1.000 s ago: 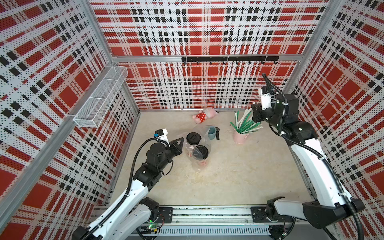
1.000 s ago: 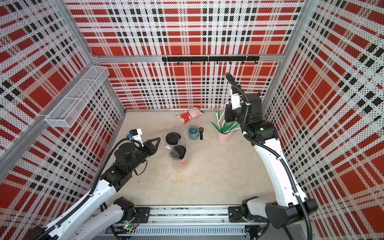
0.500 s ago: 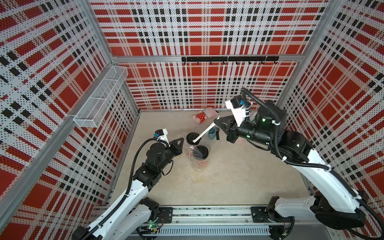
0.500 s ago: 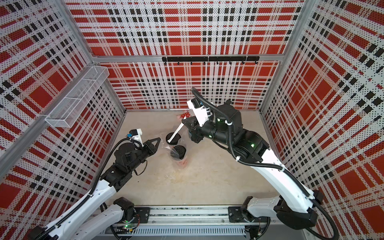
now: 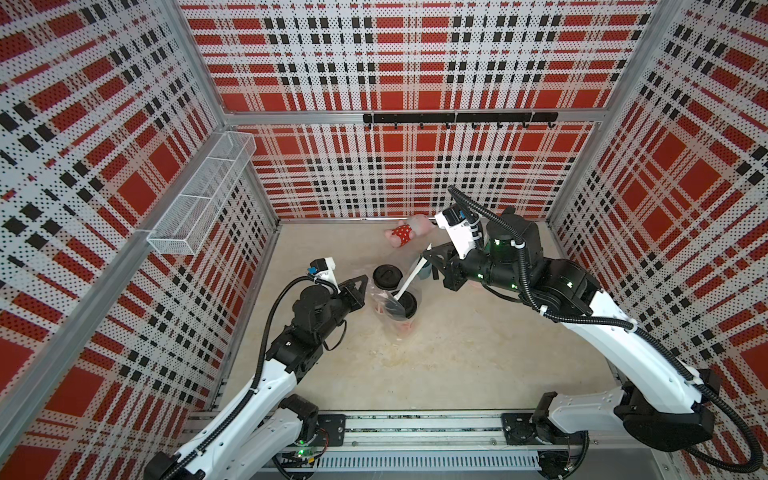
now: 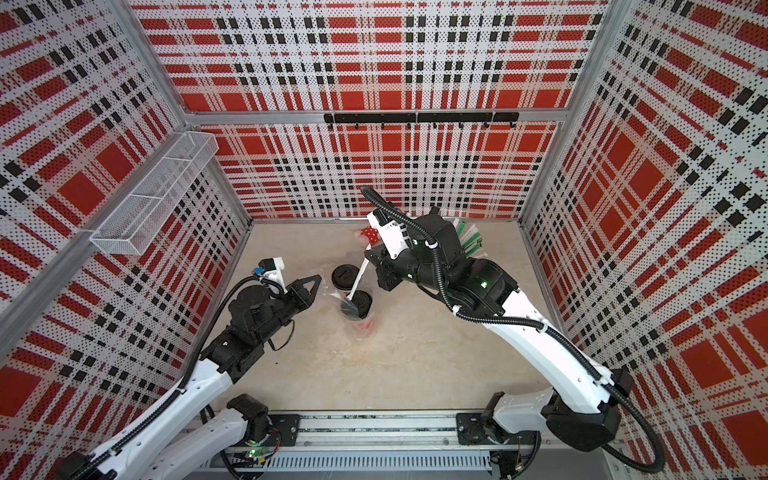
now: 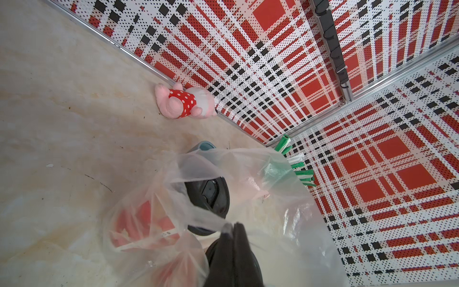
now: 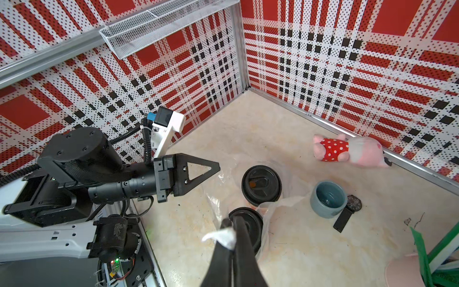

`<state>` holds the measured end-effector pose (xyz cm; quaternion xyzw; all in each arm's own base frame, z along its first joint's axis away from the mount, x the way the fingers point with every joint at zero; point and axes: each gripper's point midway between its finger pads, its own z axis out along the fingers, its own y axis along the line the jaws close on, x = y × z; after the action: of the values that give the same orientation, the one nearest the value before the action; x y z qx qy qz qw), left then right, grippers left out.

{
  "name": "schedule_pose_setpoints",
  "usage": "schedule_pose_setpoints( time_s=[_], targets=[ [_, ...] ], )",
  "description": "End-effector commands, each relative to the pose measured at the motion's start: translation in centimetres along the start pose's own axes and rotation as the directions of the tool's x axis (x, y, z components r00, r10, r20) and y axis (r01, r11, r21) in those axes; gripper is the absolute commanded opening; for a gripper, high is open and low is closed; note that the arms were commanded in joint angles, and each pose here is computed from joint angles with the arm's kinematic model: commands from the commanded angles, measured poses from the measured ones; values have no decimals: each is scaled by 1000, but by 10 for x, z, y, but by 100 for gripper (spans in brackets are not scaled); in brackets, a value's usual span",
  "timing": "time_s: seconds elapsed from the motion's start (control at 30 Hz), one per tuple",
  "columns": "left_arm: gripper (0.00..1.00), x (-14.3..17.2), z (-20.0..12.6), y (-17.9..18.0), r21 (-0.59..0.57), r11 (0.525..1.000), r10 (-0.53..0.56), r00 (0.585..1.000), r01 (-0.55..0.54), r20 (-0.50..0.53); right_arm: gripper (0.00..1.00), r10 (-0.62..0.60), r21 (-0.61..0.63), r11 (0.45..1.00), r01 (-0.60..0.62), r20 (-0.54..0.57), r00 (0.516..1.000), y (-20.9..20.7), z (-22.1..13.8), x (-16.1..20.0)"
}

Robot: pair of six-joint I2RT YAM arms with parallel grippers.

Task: Pack milk tea into plastic carrier bags
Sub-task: Place the straw in the plastic carrier bag.

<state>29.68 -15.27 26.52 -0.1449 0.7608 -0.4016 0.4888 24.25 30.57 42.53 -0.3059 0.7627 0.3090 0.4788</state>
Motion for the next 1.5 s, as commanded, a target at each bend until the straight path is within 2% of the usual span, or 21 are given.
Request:
schedule_pose_setpoints(
  time_s=[0.0, 0.2, 0.47, 0.93, 1.33, 1.47],
  targets=[
    [2, -10, -1, -11, 30, 999, 12, 1000, -13, 22, 0, 11, -68, 998, -14, -46, 999, 12, 0, 11],
    [2, -12, 0, -11, 28, 1000, 12, 1000, -12, 24, 0, 51, -116, 991, -60, -84, 995, 8, 5, 17],
    [2, -13, 0, -13, 33, 999, 15, 1000, -16, 24, 0, 63, -49, 996, -71, -148, 987, -9, 12, 19],
    [2, -12, 1, -15, 40, 999, 17, 1000, -18, 20, 0, 60, -39, 997, -73, -263, 963, -22, 23, 32],
    [2, -12, 3, -16, 43, 999, 14, 1000, -15, 18, 0, 29, -46, 998, -44, -279, 960, -28, 37, 42],
    [1, -11, 4, -15, 41, 999, 13, 1000, -13, 16, 0, -35, -101, 995, 11, -241, 970, -23, 44, 46]
  ],
)
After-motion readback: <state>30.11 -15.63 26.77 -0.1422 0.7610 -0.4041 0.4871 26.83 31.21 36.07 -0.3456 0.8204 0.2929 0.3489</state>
